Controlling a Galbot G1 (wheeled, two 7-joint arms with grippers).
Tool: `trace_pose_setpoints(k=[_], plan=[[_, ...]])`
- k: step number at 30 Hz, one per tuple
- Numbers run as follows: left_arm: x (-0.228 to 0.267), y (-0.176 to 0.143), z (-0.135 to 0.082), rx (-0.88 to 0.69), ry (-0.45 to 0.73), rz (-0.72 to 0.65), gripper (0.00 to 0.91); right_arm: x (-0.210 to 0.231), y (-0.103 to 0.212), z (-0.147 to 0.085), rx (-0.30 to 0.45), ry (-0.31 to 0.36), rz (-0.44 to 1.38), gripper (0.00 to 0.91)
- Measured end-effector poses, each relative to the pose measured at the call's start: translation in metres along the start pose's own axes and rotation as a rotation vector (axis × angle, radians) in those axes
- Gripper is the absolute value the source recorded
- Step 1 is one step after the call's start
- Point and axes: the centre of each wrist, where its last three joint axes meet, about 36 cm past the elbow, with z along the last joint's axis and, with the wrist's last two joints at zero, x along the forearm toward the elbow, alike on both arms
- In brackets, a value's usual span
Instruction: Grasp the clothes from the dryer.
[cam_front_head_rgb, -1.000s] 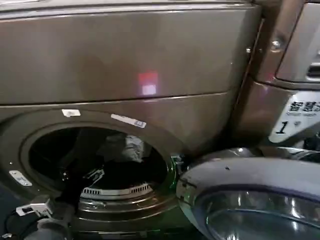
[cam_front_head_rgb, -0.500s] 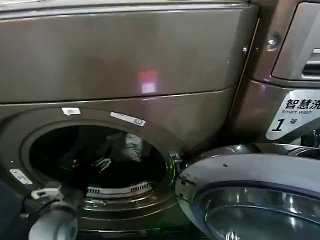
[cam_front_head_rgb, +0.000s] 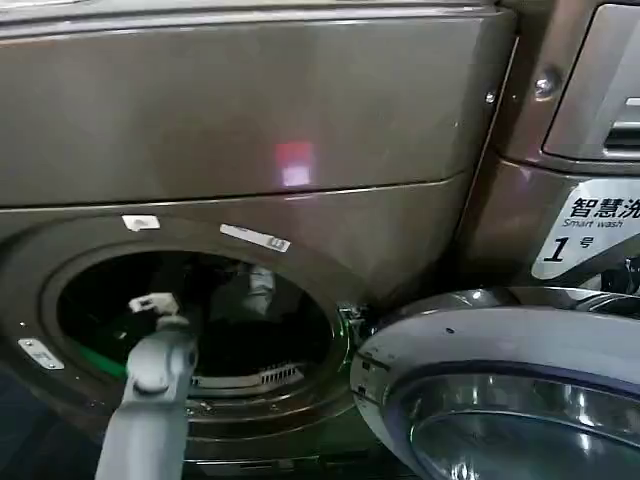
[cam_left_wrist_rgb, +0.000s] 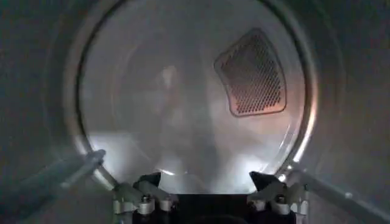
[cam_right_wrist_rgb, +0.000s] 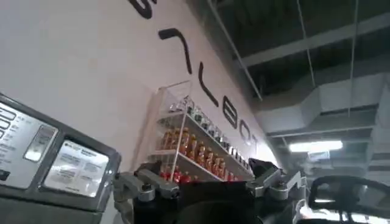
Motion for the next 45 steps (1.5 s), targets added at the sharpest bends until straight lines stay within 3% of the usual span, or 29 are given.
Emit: trace_pose_setpoints(k=[8,21,31,45], plan=[[-0.059,0.005,-0.009,-0.097,0.069,0.086,0.907,0.0,0.0,0.0,-0.004,-0.001,0.002,0.907],[-0.12,0.019,-0.015,-0.359,0.286,0.332,0.907,0.0,0.003,0.001,-0.018,-0.002,-0.008,0.907],[-0.143,0.024,-0.026,-0.707,0.485,0.508,0.907,0.002,0.002,0.004,-0.022,0.004,-0.004,0.907],[-0.148,0.038,-0.026,-1.074,0.766,0.57,0.907,0.001,0.007,0.008,-0.031,0.007,-0.014,0.907]])
